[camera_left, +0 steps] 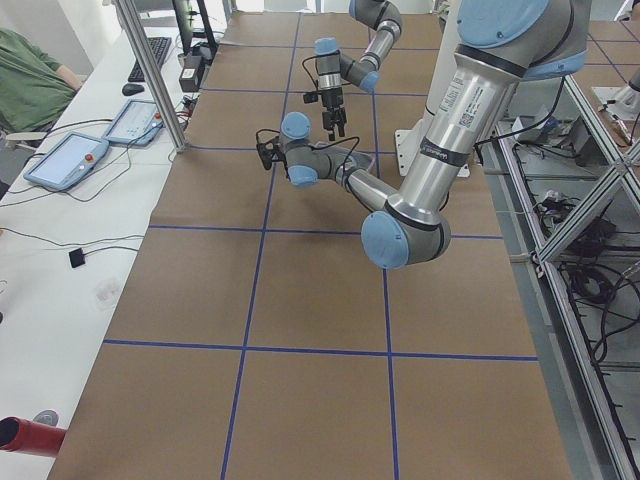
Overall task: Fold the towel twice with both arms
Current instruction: 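Lower the towel end with the right gripper, release, and lift away, then move the left gripper to the towel's near end while the right gripper withdraws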
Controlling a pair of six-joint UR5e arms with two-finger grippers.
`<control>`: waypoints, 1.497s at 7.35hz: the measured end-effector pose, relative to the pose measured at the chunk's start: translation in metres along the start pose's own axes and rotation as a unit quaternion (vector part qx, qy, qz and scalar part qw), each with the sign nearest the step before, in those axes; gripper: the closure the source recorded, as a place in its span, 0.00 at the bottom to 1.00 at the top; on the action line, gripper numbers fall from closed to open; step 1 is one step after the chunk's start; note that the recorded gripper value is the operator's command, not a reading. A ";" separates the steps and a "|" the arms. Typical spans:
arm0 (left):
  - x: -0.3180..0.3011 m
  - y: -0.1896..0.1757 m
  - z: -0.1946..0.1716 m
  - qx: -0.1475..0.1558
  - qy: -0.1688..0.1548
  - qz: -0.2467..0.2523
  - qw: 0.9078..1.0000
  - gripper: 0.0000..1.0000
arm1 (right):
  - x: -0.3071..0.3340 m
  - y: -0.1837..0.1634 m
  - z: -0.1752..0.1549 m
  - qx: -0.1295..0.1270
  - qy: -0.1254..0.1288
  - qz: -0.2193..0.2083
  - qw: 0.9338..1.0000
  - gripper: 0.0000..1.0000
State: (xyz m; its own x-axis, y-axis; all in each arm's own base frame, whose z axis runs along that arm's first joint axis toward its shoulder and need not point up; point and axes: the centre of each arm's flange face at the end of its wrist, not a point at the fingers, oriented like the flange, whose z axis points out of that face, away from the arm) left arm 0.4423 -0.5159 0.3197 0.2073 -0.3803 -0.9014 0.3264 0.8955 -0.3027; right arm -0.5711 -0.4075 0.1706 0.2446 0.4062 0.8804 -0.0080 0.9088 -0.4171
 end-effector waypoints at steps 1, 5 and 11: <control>-0.007 0.007 -0.009 -0.018 0.000 0.018 1.000 0.00 | 0.010 -0.027 -0.017 0.028 -0.003 -0.004 1.000 0.00; -0.022 0.031 -0.047 -0.038 0.012 -0.017 0.999 0.00 | 0.072 -0.139 -0.114 0.063 0.020 -0.050 0.997 0.00; -0.077 0.185 0.002 -0.076 -0.020 -0.030 0.996 0.09 | 0.097 -0.199 -0.140 0.116 0.041 -0.094 0.988 0.00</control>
State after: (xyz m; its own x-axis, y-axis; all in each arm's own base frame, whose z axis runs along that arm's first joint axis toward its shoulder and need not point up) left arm 0.4882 -0.3213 0.3334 0.2285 -0.4398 -0.8685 0.1958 0.8947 -0.4015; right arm -0.4098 -0.5617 0.3077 0.3410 0.2273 0.9121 -0.1753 0.9687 -0.1759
